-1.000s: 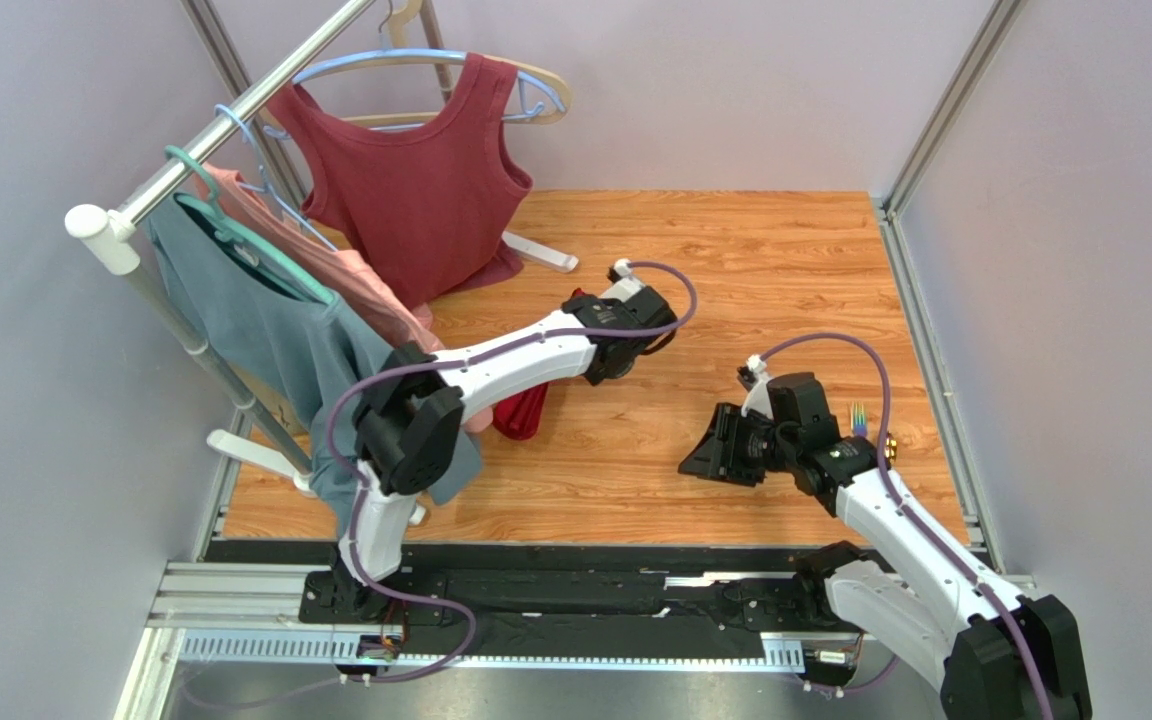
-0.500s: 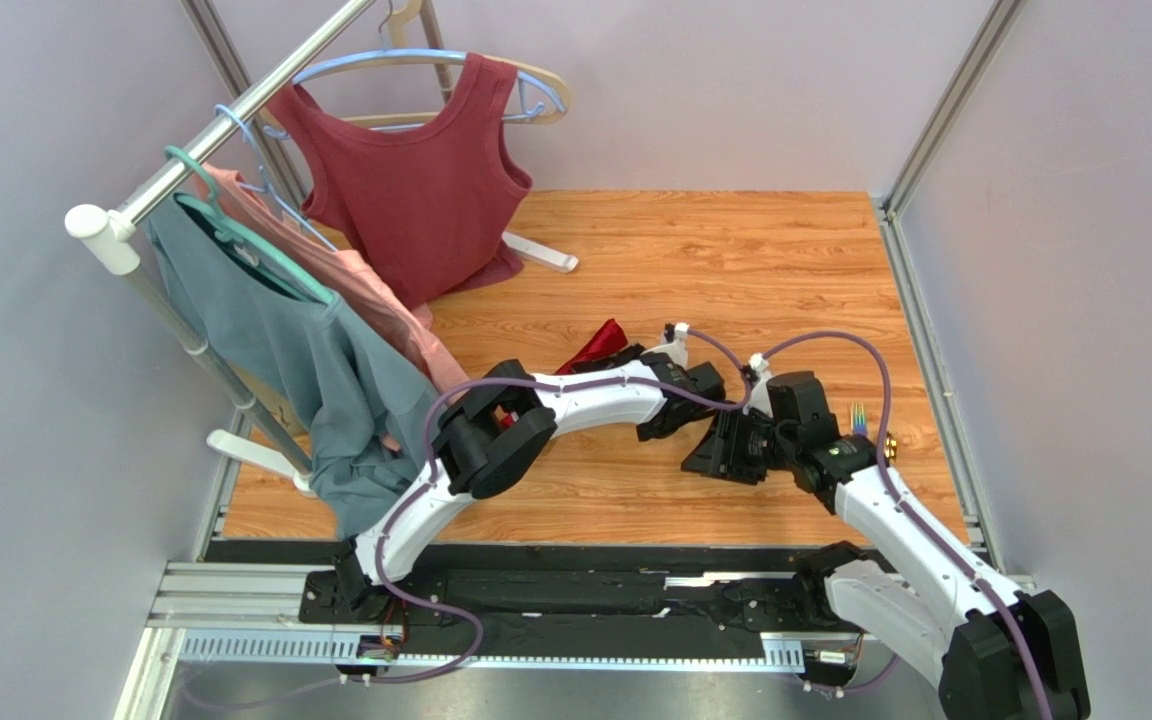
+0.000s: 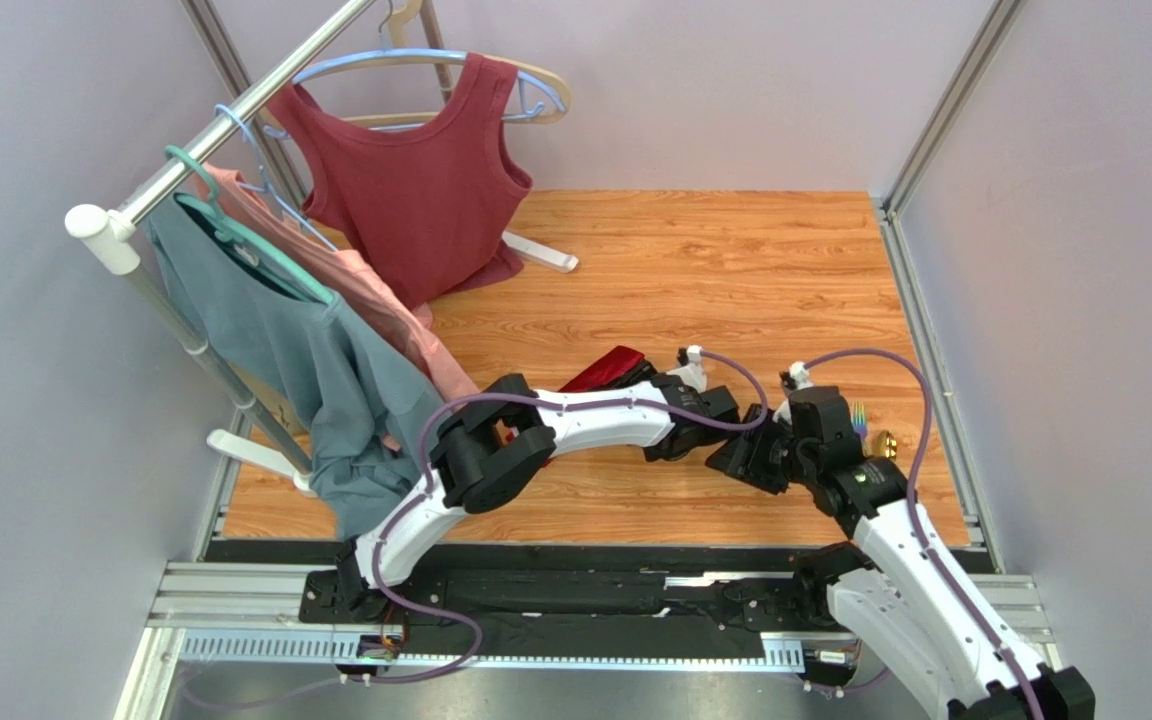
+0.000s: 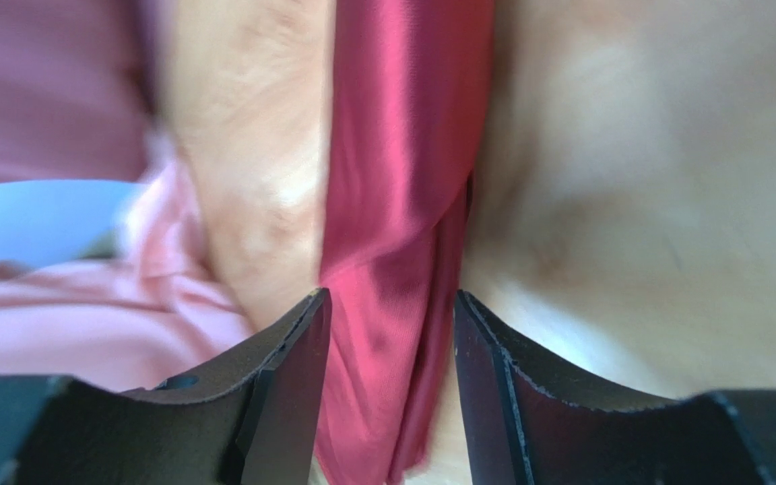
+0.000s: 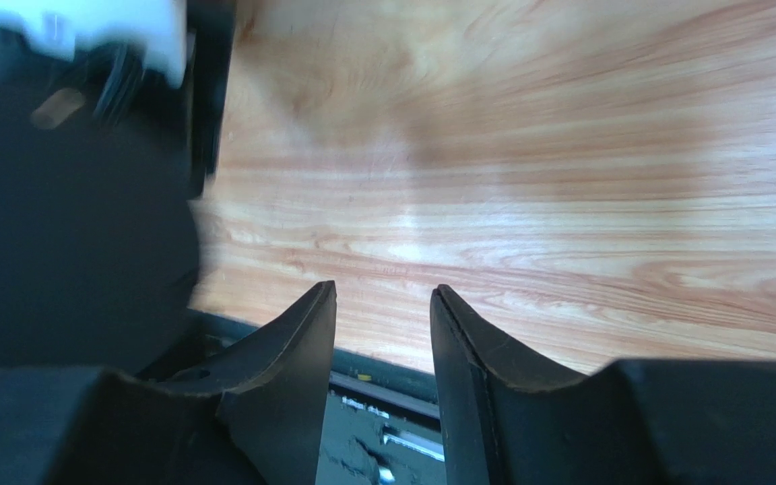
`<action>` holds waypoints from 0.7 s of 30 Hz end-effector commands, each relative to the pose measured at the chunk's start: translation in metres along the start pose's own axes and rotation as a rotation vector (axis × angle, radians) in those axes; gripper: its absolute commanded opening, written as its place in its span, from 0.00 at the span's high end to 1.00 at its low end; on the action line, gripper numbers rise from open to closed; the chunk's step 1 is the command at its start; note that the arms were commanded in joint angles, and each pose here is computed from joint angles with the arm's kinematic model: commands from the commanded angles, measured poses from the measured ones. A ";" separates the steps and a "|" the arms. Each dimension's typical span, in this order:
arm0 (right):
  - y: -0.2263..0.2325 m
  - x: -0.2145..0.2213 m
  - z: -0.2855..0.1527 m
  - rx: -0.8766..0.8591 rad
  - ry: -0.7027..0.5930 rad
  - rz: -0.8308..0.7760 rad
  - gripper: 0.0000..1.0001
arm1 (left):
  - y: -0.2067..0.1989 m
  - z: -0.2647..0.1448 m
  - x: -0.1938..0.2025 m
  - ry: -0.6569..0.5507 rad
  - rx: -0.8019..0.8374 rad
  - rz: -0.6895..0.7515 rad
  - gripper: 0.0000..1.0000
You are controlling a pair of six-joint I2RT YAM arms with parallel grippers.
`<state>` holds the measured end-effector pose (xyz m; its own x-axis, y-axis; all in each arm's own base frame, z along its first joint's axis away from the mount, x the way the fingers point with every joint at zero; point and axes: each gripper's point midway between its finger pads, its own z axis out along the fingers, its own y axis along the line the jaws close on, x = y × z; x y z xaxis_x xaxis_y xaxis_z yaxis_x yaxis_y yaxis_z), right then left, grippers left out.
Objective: Fold the napkin into a case and place the utensils inside
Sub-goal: Turn over the smaller rectangle-folded napkin at the center of the board.
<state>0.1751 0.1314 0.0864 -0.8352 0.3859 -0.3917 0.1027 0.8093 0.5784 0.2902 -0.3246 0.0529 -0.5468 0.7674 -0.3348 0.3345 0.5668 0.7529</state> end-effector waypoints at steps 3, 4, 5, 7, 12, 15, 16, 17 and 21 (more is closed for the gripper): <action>-0.013 -0.026 -0.010 0.087 -0.142 0.100 0.56 | 0.000 -0.095 -0.036 -0.159 0.544 -0.250 0.49; -0.014 -0.027 -0.009 0.095 -0.140 0.101 0.56 | 0.000 -0.103 -0.037 -0.175 0.605 -0.254 0.58; -0.014 -0.027 -0.007 0.098 -0.131 0.104 0.56 | 0.011 -0.110 -0.033 -0.183 0.641 -0.284 0.62; -0.009 -0.028 -0.004 0.074 -0.118 0.078 0.56 | 0.020 -0.109 -0.030 -0.165 0.721 -0.351 0.76; 0.012 -0.032 0.004 0.003 -0.021 -0.030 0.57 | 0.036 -0.076 0.009 -0.065 0.782 -0.406 0.95; 0.015 -0.034 0.008 0.002 0.015 -0.058 0.58 | 0.037 -0.050 0.033 0.000 0.751 -0.388 0.99; 0.016 -0.034 0.009 0.001 0.016 -0.060 0.58 | 0.033 -0.043 0.039 0.020 0.741 -0.375 1.00; 0.019 -0.036 0.009 -0.011 0.012 -0.063 0.58 | 0.028 -0.035 0.050 0.047 0.730 -0.360 1.00; 0.023 -0.036 0.009 -0.032 0.012 -0.059 0.58 | 0.017 -0.017 0.070 0.108 0.673 -0.337 1.00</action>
<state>0.1980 0.1311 0.0846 -0.8671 0.3540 -0.3505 0.1235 0.8344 0.5372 0.2504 -0.2637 0.0638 -0.7721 0.4798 -0.4167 0.4875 0.8678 0.0960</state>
